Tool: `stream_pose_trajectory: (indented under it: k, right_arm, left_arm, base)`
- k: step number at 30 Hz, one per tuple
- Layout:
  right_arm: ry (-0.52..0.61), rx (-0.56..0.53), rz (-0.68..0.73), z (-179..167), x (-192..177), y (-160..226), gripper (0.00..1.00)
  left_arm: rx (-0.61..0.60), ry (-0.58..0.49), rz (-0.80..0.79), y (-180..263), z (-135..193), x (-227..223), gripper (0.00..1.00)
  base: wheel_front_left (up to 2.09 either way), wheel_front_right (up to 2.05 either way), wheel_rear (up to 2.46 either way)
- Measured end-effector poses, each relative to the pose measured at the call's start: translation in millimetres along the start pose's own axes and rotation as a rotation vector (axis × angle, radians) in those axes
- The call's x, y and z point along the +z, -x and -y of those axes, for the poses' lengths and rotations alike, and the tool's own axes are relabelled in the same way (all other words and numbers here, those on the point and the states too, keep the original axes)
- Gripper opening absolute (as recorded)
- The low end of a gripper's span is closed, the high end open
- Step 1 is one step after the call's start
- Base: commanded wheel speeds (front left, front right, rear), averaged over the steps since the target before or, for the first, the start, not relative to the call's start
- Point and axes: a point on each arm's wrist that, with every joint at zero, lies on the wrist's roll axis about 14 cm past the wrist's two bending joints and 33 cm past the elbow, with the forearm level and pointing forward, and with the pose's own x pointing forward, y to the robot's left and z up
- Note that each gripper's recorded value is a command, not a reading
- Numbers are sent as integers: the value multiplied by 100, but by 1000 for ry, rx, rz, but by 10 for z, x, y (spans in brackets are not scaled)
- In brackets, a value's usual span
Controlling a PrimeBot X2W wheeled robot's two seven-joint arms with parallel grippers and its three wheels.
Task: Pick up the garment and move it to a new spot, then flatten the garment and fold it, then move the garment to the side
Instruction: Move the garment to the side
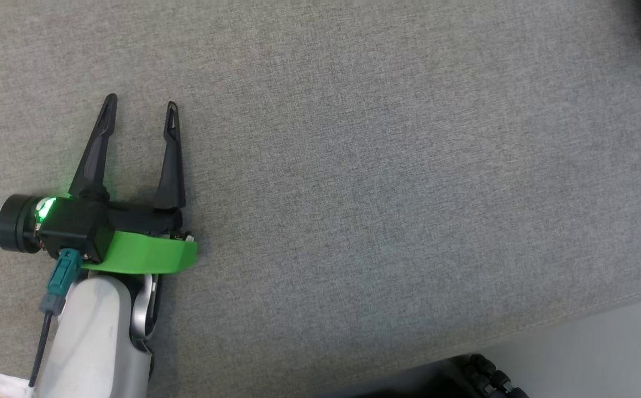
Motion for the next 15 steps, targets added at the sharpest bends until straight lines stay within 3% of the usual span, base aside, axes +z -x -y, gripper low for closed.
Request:
stream_pose_trajectory:
  k: [12,13,14,15]
  right_arm:
    - [100,-84,-143,436,-294,-30,0]
    - [103,-90,-144,451,-297,-42,20]
    - [108,-100,-130,478,-271,-61,80]
    - [108,-109,-125,497,-258,-80,100]
  left_arm:
    - [-8,9,8,-11,11,-6,100]
    - [-6,9,8,-11,5,-9,100]
    - [-4,9,7,-10,-1,-14,100]
    - [-2,9,6,-9,-6,-18,100]
  base:
    - [0,0,0]
    - [0,0,0]
    - [0,0,0]
    - [0,0,0]
